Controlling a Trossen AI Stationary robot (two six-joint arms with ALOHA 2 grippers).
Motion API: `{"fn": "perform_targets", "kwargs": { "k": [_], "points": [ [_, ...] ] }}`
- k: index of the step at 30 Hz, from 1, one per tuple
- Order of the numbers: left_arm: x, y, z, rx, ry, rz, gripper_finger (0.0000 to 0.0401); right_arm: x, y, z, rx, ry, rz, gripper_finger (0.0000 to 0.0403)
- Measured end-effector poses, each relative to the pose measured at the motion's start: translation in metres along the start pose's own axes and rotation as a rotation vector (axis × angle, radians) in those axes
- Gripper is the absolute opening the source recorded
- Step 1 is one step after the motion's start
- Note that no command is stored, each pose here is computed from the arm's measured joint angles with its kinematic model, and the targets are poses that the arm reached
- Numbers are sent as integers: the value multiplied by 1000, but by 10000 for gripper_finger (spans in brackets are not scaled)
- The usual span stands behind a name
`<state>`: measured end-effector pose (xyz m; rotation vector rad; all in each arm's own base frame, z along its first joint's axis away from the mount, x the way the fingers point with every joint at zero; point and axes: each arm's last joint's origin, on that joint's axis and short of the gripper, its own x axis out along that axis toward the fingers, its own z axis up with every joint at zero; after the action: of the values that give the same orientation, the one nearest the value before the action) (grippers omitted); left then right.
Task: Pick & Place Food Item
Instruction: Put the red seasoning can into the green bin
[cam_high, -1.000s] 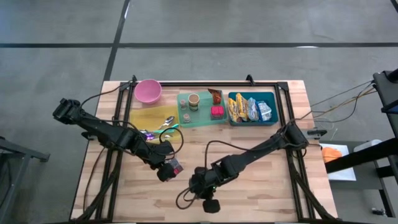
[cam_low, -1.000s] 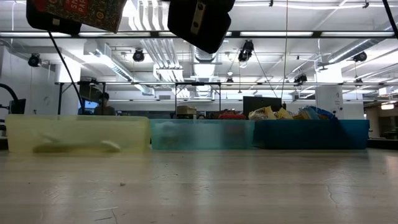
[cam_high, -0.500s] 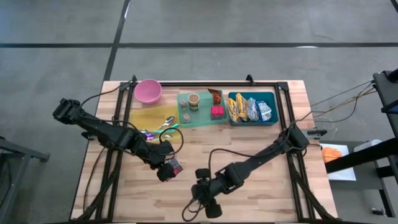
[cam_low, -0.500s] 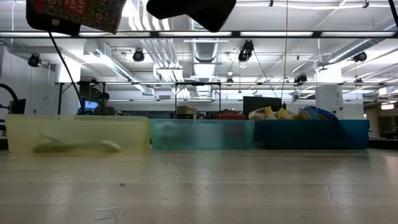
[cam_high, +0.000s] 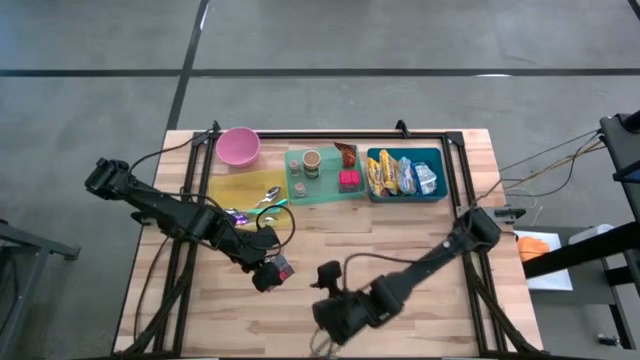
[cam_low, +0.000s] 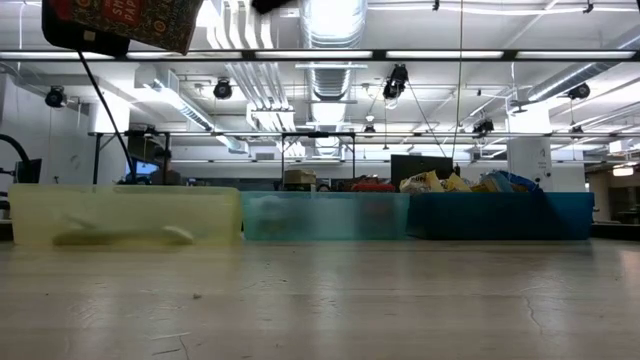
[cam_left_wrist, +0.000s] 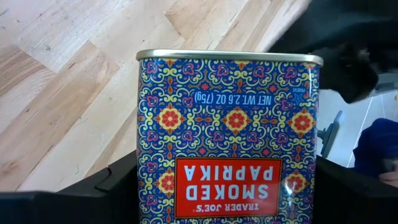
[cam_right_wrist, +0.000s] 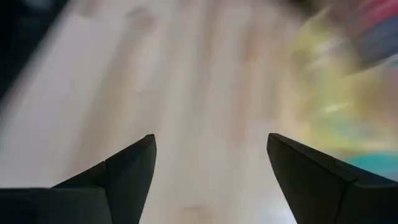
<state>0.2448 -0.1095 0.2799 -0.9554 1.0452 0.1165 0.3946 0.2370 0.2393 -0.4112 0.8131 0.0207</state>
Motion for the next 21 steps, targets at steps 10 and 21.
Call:
{"fn": "perform_targets", "kwargs": {
  "k": [10,21],
  "points": [
    [0,0,0,-3,-2,-4,313,-18,28,13,-469,-96,-432,304],
    [0,-1,2,-9,-8,-10,313,-11,8,31,-596,-134,-519,304]
  ]
}}
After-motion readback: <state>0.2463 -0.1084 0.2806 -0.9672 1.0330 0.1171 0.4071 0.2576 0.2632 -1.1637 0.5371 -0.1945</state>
